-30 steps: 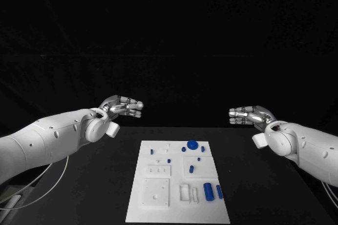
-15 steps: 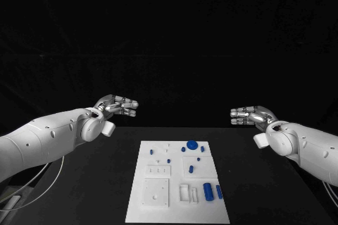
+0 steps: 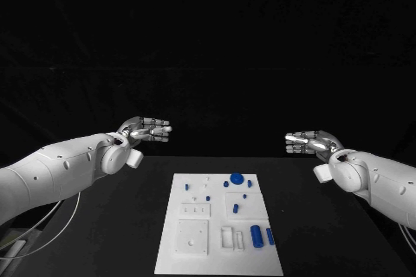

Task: Assemble the parts on the task board

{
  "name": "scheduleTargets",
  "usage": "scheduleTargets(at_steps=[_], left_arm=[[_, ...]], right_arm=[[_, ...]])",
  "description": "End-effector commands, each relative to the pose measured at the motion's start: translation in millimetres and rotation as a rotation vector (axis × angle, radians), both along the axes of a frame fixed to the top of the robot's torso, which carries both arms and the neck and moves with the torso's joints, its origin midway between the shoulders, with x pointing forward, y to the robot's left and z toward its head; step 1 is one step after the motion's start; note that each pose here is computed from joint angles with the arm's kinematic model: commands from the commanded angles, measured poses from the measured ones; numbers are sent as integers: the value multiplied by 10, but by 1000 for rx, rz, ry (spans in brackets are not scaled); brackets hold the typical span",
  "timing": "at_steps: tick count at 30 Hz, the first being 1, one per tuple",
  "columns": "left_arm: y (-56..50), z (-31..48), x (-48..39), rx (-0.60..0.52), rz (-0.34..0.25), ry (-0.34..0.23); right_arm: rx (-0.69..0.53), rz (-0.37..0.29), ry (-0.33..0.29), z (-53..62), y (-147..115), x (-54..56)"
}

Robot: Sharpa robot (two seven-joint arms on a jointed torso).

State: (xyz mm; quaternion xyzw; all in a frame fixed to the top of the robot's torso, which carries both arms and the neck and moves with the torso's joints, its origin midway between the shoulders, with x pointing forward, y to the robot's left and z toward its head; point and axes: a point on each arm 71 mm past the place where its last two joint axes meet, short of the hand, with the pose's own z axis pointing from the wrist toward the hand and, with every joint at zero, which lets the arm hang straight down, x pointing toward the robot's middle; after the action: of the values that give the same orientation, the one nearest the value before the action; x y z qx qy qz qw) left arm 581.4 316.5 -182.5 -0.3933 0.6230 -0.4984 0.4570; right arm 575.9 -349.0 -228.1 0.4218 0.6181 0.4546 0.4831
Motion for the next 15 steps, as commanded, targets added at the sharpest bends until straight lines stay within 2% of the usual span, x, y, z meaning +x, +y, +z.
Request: scheduleTargets(at_steps=[1,15], left_arm=[[-52,14,-1,-15,-18,-4],[-190,-12,-19,-24,-63,29]], right_arm=[[17,1,-13,10,20,2],[44,21,-6,-17,140,-7]])
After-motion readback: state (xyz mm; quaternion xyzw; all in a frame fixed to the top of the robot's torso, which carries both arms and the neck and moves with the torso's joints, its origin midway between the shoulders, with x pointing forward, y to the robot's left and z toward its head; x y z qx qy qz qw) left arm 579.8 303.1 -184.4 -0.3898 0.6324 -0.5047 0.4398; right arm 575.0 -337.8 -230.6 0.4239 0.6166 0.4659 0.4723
